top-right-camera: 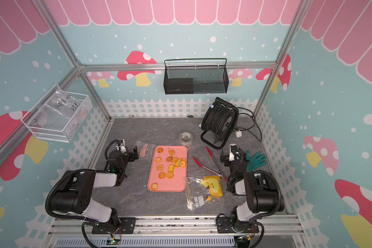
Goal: Put the cookies into a resealable bag to prevent moisture
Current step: Pick up the ziploc bag from the center of the board.
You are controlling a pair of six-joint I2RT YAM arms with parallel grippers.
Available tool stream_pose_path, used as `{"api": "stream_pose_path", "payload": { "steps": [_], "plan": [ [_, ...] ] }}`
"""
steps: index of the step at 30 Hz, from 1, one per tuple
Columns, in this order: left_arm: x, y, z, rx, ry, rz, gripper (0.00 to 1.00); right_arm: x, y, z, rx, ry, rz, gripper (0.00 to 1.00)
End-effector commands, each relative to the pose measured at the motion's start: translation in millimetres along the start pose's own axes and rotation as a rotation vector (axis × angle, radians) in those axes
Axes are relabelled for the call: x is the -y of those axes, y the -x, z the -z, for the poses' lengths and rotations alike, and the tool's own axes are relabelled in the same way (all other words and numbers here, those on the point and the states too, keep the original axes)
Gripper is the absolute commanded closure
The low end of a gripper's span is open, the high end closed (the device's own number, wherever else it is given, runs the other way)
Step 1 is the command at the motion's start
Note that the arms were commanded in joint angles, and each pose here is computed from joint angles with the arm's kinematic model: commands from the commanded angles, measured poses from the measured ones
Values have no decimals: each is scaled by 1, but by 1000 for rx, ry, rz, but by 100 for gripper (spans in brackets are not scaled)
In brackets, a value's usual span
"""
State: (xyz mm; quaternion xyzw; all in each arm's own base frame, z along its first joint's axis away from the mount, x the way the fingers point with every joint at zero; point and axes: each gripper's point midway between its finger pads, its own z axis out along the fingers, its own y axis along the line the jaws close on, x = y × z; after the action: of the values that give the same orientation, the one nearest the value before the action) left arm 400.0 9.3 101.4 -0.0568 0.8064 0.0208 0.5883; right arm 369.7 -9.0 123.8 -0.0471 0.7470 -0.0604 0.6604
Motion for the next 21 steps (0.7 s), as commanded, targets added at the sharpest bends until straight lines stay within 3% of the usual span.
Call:
{"api": "stream_pose_path", "payload": {
  "steps": [1,21],
  "plan": [
    [-1,15,0,45,7,-3,0,2,10,-1,34,-5,11,0],
    [0,17,2,56,6,-8,0,4,19,0,45,-7,8,1]
  ]
}}
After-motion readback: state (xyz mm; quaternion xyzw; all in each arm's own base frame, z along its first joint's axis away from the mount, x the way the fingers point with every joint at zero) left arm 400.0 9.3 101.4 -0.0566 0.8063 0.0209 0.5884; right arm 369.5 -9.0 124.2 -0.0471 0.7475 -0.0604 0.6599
